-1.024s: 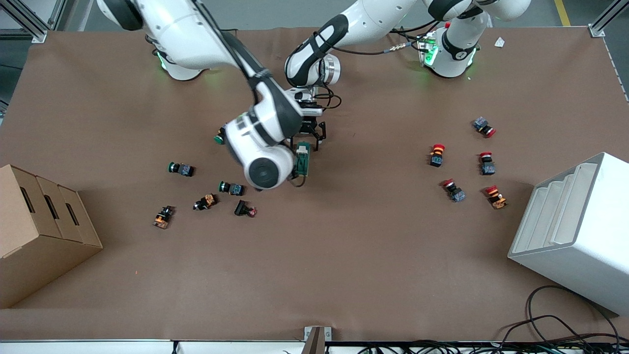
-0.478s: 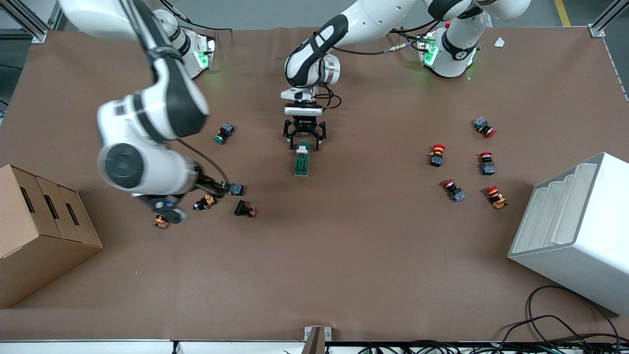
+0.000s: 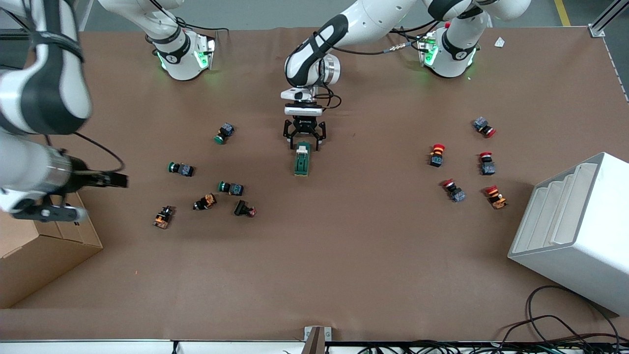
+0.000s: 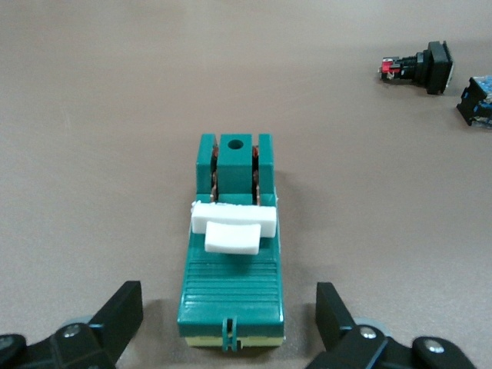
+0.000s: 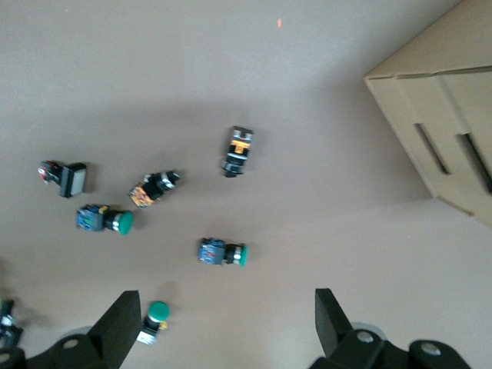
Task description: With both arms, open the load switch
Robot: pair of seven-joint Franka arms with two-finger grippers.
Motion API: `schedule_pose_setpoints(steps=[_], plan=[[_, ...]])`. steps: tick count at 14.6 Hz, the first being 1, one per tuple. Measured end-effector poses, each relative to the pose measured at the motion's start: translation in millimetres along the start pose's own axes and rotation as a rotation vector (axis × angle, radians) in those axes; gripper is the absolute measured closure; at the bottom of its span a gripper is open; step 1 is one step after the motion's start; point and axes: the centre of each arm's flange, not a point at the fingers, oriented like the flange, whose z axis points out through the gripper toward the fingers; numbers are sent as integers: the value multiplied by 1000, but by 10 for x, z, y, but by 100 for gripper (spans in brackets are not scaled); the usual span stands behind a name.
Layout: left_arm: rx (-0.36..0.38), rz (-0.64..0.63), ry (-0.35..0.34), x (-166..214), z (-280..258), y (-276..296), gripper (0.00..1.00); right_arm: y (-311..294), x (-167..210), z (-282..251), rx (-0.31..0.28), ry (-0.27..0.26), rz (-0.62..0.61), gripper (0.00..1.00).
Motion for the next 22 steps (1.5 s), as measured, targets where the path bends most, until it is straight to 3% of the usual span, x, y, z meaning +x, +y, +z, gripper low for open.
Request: schedule_pose_setpoints(steps=[6,9,14,22], plan=[[0,0,0,0,0,0,1,536,-270,-302,17,-1,8,0],[0,0,0,0,0,1,1,554,-405,-457,-2,-22,10,0],[0,0,0,1,1,1,1,557,-478,-703,-12,3,12,0],[16,-22,-13,32,3,20,1,491,-588,-780,-5,-10,1,0]])
